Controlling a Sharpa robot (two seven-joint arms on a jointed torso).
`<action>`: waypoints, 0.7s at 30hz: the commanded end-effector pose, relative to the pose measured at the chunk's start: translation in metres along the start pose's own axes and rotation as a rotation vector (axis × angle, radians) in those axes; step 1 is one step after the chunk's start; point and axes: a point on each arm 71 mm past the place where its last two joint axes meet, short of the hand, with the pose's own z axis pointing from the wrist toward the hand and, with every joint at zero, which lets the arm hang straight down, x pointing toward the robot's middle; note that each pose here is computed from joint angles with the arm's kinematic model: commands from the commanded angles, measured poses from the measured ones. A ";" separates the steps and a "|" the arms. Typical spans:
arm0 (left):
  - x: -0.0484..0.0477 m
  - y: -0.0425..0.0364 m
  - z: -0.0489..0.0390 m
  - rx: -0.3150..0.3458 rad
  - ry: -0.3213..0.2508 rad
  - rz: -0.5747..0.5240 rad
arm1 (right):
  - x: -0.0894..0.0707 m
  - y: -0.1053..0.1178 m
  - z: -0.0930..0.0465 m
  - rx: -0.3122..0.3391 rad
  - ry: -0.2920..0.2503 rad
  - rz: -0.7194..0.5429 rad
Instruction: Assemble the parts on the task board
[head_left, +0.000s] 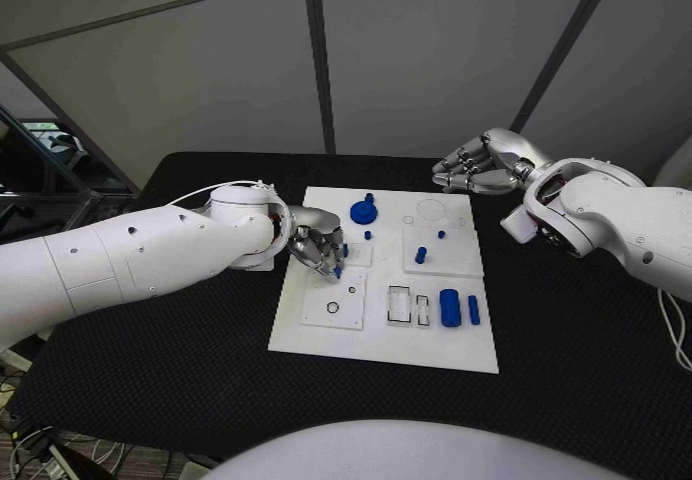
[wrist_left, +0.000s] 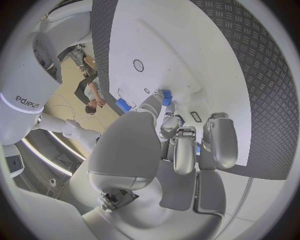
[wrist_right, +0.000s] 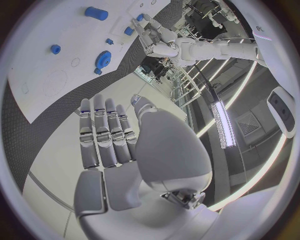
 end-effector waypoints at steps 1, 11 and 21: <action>0.0000 0.0041 -0.0009 -0.017 -0.024 0.037 | 0.000 0.002 0.000 -0.014 0.006 -0.003; -0.0043 0.0006 -0.0019 0.032 -0.089 0.004 | 0.000 0.002 0.000 -0.015 0.007 -0.004; -0.0057 -0.0013 -0.0047 0.072 -0.116 -0.056 | 0.000 0.002 0.000 -0.015 0.008 -0.004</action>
